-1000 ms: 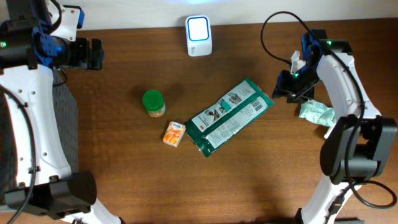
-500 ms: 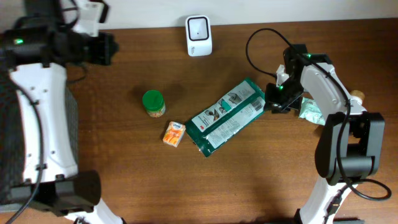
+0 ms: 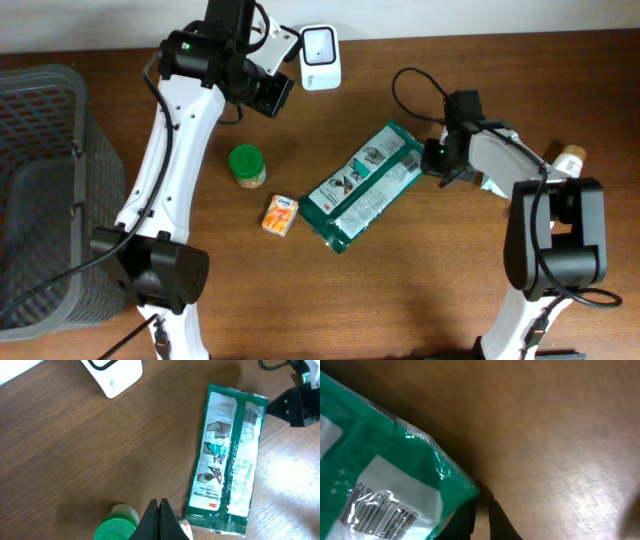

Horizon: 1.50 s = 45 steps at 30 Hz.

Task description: Scan the item barcode

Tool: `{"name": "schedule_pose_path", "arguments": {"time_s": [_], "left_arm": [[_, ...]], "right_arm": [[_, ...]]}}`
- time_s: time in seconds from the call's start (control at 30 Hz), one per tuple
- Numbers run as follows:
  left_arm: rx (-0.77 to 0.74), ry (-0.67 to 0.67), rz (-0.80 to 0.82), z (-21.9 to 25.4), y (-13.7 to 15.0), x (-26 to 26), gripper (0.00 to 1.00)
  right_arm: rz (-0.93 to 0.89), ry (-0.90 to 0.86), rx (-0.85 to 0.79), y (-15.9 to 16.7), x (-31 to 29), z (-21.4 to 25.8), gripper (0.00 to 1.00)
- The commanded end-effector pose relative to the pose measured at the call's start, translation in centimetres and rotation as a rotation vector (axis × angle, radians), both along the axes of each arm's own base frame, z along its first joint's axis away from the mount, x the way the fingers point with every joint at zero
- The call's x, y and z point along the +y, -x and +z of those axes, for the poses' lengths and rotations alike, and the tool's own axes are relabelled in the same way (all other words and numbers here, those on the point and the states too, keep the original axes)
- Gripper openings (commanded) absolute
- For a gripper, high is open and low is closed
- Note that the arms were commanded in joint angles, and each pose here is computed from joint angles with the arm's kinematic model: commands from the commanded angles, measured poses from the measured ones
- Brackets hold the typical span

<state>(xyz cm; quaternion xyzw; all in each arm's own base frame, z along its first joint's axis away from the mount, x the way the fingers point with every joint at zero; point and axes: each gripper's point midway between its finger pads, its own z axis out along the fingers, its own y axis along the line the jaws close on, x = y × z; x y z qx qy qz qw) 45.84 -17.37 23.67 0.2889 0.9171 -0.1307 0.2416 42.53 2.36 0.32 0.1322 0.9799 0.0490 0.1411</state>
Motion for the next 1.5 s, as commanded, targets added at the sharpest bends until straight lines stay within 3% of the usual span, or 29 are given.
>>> {"name": "schedule_pose_path", "arguments": {"time_s": [0.0, 0.23, 0.33, 0.4, 0.53, 0.67, 0.77, 0.9, 1.13, 1.23, 1.33, 1.47], "left_arm": [[0.022, -0.024, -0.012, -1.5, -0.3, 0.1, 0.0], [0.112, -0.041, -0.017, -4.3, 0.2, 0.0, 0.0], [0.123, -0.016, -0.029, -4.3, 0.3, -0.4, 0.0], [0.157, 0.016, -0.058, -5.3, 0.6, -1.7, 0.0], [0.261, 0.032, -0.138, -9.8, 1.6, -5.5, 0.0], [0.333, -0.008, -0.254, -15.3, 3.5, -10.5, 0.0], [0.357, -0.087, -0.264, -19.0, 3.8, -11.1, 0.0], [0.415, 0.091, -0.446, -19.8, 6.3, -14.9, 0.0], [0.409, 0.063, -0.538, -23.0, 6.8, -15.4, 0.0], [0.468, 0.039, -0.433, -25.3, 6.4, -14.8, 0.0], [0.514, -0.024, -0.119, -26.3, 4.1, -12.8, 0.0], [0.647, -0.001, 0.216, -26.5, 3.8, -11.2, 0.0]], "right_arm": [[0.139, -0.017, -0.033, -0.2, 3.2, -1.2, 0.1], [0.404, 0.001, -0.28, -4.1, 10.3, 1.4, 0.04], [0.371, -0.115, -0.258, -4.2, 10.9, 3.7, 0.09], [0.361, -0.283, -0.242, -4.1, 10.3, 8.5, 0.11], [0.173, -0.345, -0.208, -3.8, 3.0, 14.6, 0.11], [0.062, -0.335, -0.13, -2.0, -2.2, 13.9, 0.11], [0.054, -0.308, -0.095, -1.2, -3.2, 13.2, 0.11], [0.04, -0.276, -0.072, -1.0, -3.7, 12.6, 0.11], [0.044, -0.263, -0.056, -0.6, -3.9, 12.4, 0.12], [0.043, -0.265, -0.046, -0.4, -3.8, 12.4, 0.12], [0.041, -0.268, -0.036, -0.2, -3.8, 12.3, 0.12], [0.051, -0.271, -0.021, 0.1, -3.1, 12.2, 0.12]]}}
